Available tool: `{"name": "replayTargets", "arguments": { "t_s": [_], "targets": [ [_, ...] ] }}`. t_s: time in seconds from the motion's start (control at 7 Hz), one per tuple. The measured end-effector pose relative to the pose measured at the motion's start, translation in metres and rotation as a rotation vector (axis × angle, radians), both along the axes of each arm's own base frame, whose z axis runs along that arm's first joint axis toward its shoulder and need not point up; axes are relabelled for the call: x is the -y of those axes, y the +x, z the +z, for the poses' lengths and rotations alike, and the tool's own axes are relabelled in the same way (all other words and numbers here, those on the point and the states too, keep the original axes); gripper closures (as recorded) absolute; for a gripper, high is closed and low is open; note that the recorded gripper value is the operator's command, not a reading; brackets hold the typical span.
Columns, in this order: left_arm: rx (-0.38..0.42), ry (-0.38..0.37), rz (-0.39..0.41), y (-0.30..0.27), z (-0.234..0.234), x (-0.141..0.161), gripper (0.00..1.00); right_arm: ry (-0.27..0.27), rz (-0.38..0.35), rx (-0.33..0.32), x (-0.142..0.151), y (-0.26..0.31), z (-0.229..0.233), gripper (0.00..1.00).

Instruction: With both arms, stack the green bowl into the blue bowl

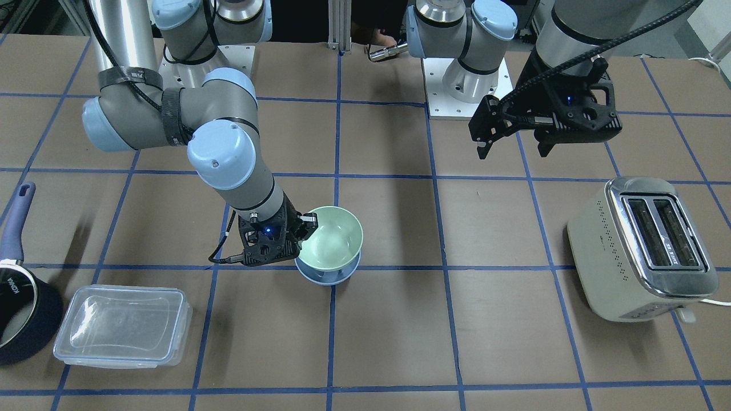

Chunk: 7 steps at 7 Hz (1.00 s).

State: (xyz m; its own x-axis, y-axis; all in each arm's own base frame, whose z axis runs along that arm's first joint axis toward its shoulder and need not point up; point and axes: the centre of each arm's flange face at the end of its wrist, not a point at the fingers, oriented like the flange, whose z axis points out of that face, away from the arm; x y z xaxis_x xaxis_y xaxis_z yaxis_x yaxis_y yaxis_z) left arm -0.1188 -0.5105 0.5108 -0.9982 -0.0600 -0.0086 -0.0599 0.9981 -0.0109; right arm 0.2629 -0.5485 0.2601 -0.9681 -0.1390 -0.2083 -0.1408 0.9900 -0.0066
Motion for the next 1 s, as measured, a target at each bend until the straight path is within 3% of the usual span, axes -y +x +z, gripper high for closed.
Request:
{"name": "replayTargets", "arguments": {
  "t_s": [0.57, 0.86, 1.0],
  "targets": [
    [0.002, 0.010, -0.002, -0.001, -0.005, -0.002, 0.00, -0.057, -0.034, -0.004, 0.019, -0.024, 0.032, 0.00],
    [0.002, 0.009, -0.003, -0.001, -0.004, -0.002, 0.00, 0.003, -0.124, -0.042, 0.016, -0.082, 0.090, 0.00],
    [0.002, 0.008, -0.003, -0.001, -0.004, -0.002, 0.00, 0.038, -0.162, -0.098, 0.001, -0.111, 0.118, 0.00]
  ]
}}
